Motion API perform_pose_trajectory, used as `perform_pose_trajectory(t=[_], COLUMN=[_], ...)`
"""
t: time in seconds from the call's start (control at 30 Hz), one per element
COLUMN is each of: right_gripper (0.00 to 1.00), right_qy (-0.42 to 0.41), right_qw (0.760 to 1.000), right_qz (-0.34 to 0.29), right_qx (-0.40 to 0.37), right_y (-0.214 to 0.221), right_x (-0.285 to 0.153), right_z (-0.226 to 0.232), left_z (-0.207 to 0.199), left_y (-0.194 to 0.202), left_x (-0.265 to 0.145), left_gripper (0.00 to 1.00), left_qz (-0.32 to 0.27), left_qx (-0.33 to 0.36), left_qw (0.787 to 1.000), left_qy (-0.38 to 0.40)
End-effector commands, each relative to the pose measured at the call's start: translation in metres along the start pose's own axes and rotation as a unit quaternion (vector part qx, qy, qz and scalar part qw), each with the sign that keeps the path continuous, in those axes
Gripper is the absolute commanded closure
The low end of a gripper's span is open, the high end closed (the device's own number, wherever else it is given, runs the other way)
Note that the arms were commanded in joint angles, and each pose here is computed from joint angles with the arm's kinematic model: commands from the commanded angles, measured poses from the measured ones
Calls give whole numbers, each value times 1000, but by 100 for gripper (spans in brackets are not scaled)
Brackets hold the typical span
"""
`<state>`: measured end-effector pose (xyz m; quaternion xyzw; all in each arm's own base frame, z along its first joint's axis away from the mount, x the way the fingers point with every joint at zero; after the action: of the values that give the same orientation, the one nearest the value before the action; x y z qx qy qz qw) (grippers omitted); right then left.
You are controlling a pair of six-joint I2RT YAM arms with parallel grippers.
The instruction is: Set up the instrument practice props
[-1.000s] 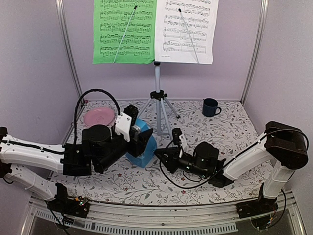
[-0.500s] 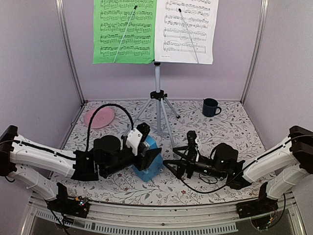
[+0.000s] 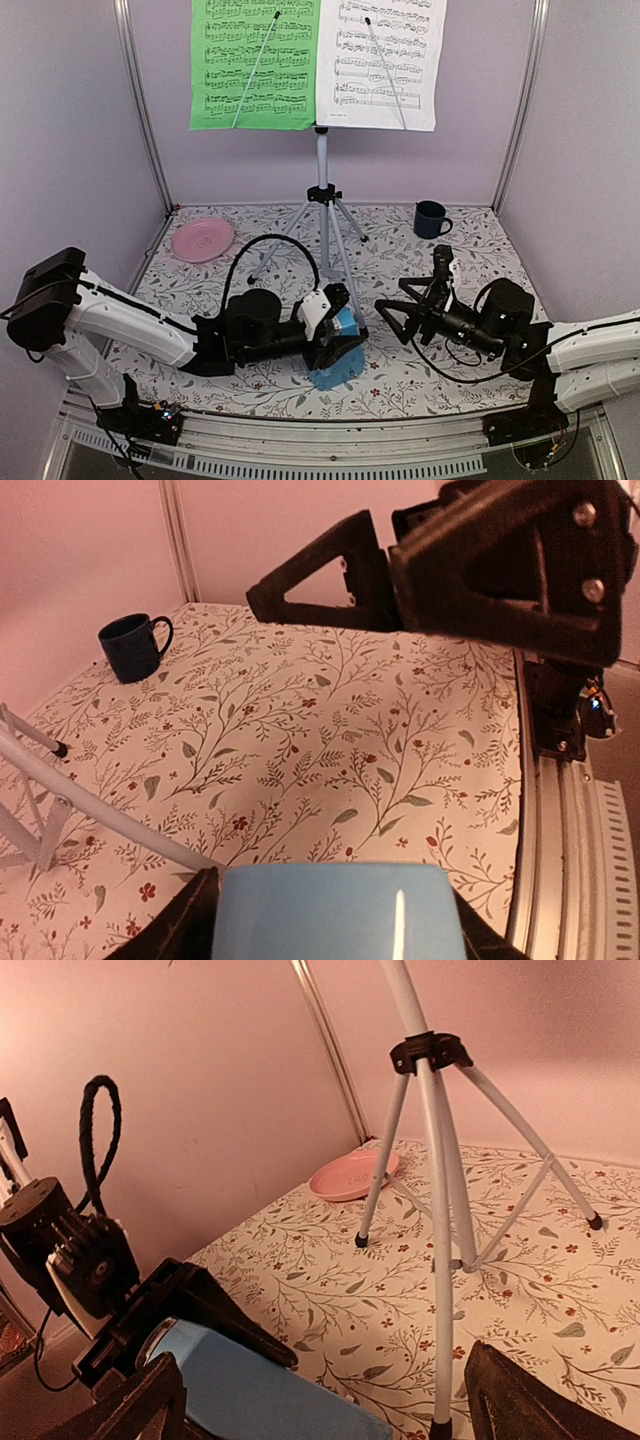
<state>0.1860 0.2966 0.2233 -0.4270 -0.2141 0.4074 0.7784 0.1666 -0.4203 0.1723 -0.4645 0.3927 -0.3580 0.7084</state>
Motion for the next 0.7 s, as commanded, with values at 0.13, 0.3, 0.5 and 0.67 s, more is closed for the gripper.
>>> perform_pose_trajectory(t=[0.13, 0.3, 0.5, 0.67], right_gripper=[1, 1, 1, 1], right_qy=[75, 64, 39, 0], right_qw=[997, 998, 999, 997], right_qz=[-26, -4, 26, 72], right_qx=[23, 18, 12, 11], right_y=[-26, -30, -27, -14], right_x=[-19, -10, 1, 16], right_z=[-34, -23, -11, 3], left_z=[1, 1, 0, -3], left_y=[-51, -39, -38, -34], left_x=[16, 20, 16, -17], left_gripper=[76, 42, 1, 2], left_qz=[-111, -96, -94, -104], left_qx=[5, -1, -4, -14], left_qw=[993, 995, 994, 993], left_qy=[26, 35, 47, 61])
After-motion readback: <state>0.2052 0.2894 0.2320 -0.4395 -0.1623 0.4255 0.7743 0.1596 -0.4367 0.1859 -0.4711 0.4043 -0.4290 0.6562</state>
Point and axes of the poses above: each gripper's point midway between its finger pads, its own x axis out along the fingers, its own z axis along the line the jaws close on, y = z × x, the point moved 1 cm from there along -x, back along the fingers, and after that the axes turned 13 degrees about x, right-handed, at the moved point
